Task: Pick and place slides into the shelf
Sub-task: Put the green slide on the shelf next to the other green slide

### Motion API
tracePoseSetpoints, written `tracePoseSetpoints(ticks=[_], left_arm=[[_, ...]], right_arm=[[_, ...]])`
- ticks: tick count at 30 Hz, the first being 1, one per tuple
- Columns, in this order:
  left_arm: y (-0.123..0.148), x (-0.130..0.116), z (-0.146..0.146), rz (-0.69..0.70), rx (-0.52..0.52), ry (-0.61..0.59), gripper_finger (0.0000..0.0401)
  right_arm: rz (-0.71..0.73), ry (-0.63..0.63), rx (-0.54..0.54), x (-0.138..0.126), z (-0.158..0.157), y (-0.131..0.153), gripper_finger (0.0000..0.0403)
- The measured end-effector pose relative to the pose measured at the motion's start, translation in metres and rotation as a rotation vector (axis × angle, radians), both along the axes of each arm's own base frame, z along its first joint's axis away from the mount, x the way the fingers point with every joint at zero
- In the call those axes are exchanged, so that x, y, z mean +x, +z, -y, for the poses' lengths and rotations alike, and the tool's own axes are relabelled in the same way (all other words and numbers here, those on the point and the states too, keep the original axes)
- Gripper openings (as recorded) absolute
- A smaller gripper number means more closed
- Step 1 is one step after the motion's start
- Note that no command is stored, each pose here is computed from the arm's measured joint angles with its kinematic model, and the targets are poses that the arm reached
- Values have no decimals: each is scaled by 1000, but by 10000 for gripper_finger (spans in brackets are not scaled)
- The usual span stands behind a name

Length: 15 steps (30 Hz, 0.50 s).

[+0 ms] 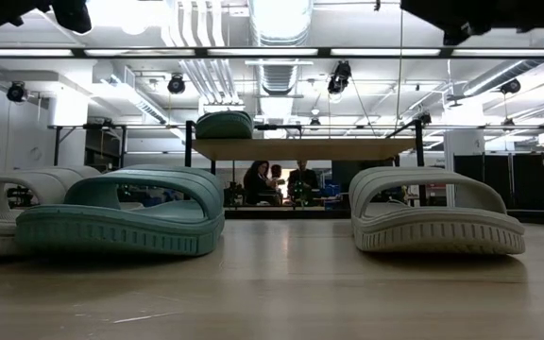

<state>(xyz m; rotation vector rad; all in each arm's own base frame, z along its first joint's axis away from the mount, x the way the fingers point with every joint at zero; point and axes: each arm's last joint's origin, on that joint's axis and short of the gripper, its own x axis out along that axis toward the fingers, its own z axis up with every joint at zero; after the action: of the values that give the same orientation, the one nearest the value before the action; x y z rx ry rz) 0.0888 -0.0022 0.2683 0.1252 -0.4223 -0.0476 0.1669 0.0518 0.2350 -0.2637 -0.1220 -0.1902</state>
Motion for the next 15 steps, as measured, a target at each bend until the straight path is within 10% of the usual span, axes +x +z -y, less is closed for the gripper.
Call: tracePoseSetpoints(ticks=[15], left_arm=[[0,1,0,-5,6,3,208]], right_arm=[[-49,145,34,15,-15,5,41]])
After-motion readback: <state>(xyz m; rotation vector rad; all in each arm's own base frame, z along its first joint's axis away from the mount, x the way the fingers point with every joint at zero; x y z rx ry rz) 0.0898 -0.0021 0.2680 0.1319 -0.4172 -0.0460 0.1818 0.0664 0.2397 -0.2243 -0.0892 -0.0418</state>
